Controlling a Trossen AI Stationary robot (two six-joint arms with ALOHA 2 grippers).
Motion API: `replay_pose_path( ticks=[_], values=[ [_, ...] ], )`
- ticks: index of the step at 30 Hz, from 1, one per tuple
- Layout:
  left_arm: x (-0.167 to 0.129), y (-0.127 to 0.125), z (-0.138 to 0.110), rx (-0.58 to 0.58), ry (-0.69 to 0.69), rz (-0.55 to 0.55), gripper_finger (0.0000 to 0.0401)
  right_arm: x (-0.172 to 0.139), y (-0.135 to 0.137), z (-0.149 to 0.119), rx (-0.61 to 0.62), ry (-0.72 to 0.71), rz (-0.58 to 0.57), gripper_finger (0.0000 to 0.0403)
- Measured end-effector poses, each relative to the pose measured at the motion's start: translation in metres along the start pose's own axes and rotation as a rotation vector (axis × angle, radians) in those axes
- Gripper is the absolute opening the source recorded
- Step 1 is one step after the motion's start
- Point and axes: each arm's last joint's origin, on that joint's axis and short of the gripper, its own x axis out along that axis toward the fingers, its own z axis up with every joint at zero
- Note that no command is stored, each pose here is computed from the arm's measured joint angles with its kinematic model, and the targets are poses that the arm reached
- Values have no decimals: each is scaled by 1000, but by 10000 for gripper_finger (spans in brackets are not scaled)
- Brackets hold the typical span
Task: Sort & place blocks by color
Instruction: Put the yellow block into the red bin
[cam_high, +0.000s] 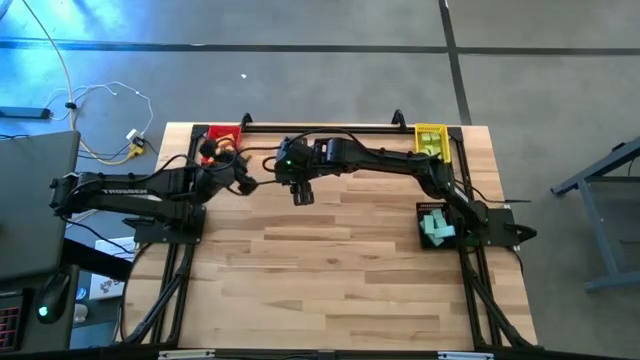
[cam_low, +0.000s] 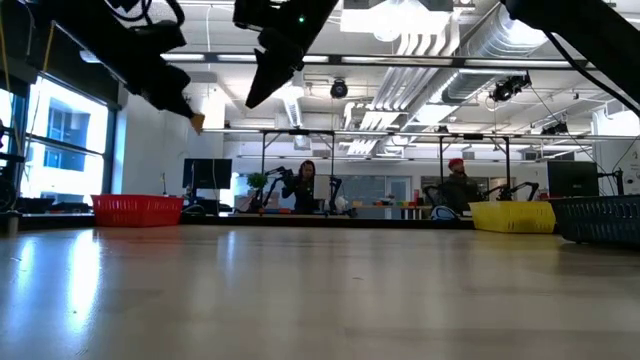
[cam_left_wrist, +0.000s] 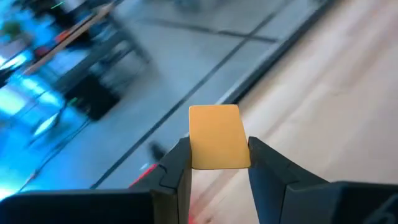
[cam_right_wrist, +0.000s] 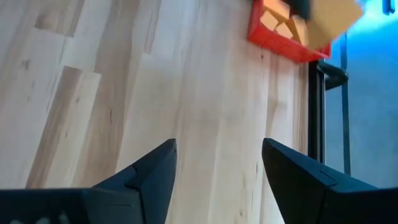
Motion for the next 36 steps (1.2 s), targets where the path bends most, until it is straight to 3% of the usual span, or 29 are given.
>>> replay_pose_path(
  ticks=[3, 15, 25, 36],
  values=[
    [6, 8, -5, -60, 51, 83, 95, 0, 0, -1, 6, 11, 4, 224],
    [25, 37, -26, -271, 259, 243, 95, 0, 1, -2, 2, 25, 15, 224],
    [43, 52, -39, -314, 414, 297, 97, 0, 1, -3, 2, 25, 15, 224],
    [74, 56, -52, -328, 541, 354, 152, 0, 1, -3, 1, 29, 16, 224]
  ],
)
